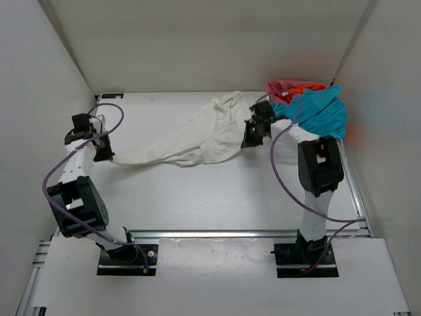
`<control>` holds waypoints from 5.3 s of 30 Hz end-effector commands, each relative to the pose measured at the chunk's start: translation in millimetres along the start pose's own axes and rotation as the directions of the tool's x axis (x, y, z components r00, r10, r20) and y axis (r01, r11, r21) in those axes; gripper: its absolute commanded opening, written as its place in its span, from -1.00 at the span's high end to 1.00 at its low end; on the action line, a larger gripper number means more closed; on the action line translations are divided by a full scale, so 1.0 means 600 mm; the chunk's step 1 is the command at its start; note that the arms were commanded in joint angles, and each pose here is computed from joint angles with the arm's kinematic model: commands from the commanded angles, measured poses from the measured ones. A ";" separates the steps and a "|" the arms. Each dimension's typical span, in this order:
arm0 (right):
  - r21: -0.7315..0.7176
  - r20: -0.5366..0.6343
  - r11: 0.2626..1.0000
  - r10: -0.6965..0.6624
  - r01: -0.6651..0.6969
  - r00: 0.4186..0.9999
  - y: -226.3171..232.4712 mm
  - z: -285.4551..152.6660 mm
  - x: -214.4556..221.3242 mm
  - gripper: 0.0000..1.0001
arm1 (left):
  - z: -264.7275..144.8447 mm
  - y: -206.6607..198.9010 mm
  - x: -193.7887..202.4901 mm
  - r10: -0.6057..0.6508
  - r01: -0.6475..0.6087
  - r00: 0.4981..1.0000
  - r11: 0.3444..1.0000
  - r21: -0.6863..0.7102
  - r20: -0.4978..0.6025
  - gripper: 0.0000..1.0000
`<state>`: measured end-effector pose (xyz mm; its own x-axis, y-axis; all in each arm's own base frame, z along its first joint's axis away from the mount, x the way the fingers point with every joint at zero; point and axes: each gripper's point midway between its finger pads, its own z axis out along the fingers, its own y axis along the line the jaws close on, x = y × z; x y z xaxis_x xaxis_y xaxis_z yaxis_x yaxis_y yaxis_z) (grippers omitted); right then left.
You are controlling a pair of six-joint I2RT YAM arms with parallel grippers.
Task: Fold and stack the t-shirts
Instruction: Flatten out the tshirt
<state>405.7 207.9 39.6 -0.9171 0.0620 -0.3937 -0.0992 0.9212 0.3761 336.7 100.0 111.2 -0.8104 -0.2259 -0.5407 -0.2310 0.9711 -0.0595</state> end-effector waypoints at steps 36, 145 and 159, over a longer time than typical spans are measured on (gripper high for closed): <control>-0.286 0.287 0.748 -0.530 0.600 0.798 0.159 -0.362 -0.003 1.00 | -0.150 -0.107 -0.003 0.214 -0.225 0.973 0.960 0.165 0.082 1.00; -0.075 0.181 0.610 -0.770 0.789 0.612 0.122 -0.128 -0.011 0.38 | -0.122 0.177 0.239 0.100 -0.215 0.958 0.871 -0.442 -0.268 -0.09; -0.233 0.063 0.613 -0.766 0.755 0.640 0.105 -0.036 0.050 0.18 | -0.069 0.172 0.251 0.020 -0.153 0.946 0.907 -0.393 -0.323 -0.07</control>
<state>379.7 244.3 65.8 -0.5166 -0.6351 -0.5743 -0.8076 0.5842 0.0804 167.3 156.9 58.7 -0.9612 -0.1715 -0.2160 -0.2429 0.8972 0.3688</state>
